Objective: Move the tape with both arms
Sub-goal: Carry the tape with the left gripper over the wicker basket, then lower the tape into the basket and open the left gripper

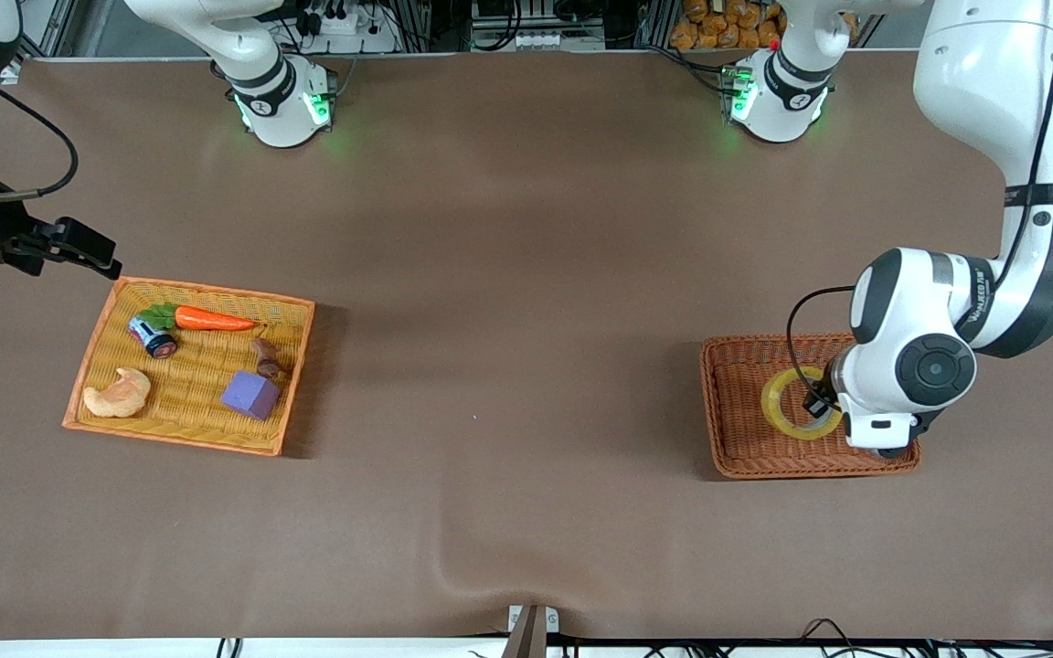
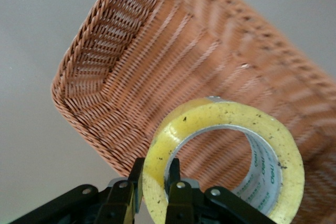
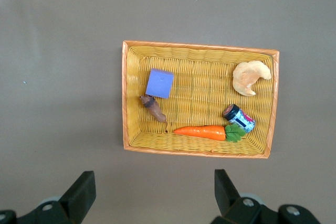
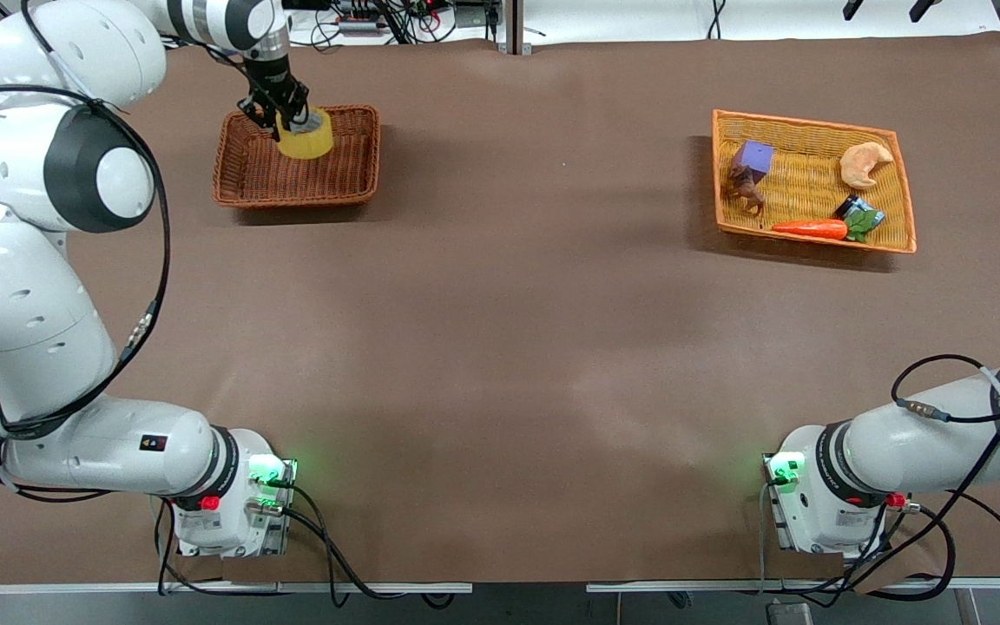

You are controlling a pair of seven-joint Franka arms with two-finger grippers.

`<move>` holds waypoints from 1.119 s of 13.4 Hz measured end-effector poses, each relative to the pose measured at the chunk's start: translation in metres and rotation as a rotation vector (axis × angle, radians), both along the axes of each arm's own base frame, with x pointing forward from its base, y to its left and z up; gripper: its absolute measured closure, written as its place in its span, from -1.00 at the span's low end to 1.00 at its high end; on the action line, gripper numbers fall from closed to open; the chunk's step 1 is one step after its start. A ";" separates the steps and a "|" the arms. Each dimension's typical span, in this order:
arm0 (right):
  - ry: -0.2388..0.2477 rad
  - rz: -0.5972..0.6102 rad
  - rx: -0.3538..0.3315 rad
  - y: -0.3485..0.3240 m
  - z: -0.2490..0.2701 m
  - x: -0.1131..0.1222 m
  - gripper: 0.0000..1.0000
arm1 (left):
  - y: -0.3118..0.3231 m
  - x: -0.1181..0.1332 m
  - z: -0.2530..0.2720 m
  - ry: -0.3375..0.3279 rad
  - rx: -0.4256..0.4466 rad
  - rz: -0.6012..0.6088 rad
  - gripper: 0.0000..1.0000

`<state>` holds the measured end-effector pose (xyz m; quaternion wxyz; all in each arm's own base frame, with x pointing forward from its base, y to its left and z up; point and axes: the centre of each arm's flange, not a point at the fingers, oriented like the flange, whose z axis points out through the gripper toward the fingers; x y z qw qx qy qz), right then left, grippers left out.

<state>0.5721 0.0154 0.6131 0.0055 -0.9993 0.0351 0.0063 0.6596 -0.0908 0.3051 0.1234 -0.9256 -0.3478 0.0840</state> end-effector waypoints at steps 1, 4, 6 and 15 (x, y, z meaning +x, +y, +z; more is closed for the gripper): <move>0.000 0.000 0.000 0.000 0.000 0.000 -1.00 | 0.004 -0.004 -0.009 0.027 -0.004 -0.019 0.57; 0.000 0.004 0.000 0.002 0.000 0.000 -1.00 | 0.002 -0.011 -0.029 0.081 -0.003 -0.035 0.57; 0.000 0.005 0.000 0.003 0.000 0.000 -1.00 | 0.002 -0.010 -0.030 0.083 -0.003 -0.034 0.57; 0.000 0.005 0.000 0.003 0.000 0.000 -1.00 | 0.024 0.007 0.007 0.008 -0.012 0.000 -1.00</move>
